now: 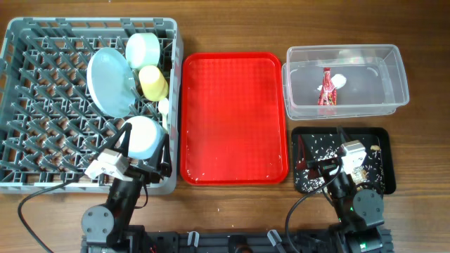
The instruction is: Sort waste into correct bins and load items into the dishwasher rack
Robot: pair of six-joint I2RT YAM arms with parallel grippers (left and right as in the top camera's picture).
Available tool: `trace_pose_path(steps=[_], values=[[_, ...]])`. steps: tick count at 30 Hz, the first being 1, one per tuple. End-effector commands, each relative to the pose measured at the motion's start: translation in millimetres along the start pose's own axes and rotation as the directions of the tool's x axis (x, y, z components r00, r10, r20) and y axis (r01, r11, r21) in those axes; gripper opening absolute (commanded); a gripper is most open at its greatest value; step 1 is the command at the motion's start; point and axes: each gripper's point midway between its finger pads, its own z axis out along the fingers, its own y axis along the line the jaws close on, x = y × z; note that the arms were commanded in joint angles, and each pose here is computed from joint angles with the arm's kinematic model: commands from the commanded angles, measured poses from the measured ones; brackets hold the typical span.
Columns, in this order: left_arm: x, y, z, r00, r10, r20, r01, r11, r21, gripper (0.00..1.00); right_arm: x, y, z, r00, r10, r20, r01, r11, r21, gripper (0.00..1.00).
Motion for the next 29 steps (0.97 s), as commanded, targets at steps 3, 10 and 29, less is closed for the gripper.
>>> trace_pose_path(steps=[3,10,29], values=[[56,21,-3,0.989,-0.035,-0.144,0.027,0.998,-0.058,1.00,-2,1,0,1.000,-0.018,0.009,0.019,1.000,-0.010,1.00],[76,38,-8,0.974,-0.068,-0.215,0.036,0.988,-0.149,1.00,-2,1,0,1.000,-0.018,0.008,0.019,1.000,-0.010,1.00],[76,38,-8,0.974,-0.068,-0.215,0.036,0.988,-0.149,1.00,-2,1,0,1.000,-0.018,0.008,0.019,1.000,-0.010,1.00]])
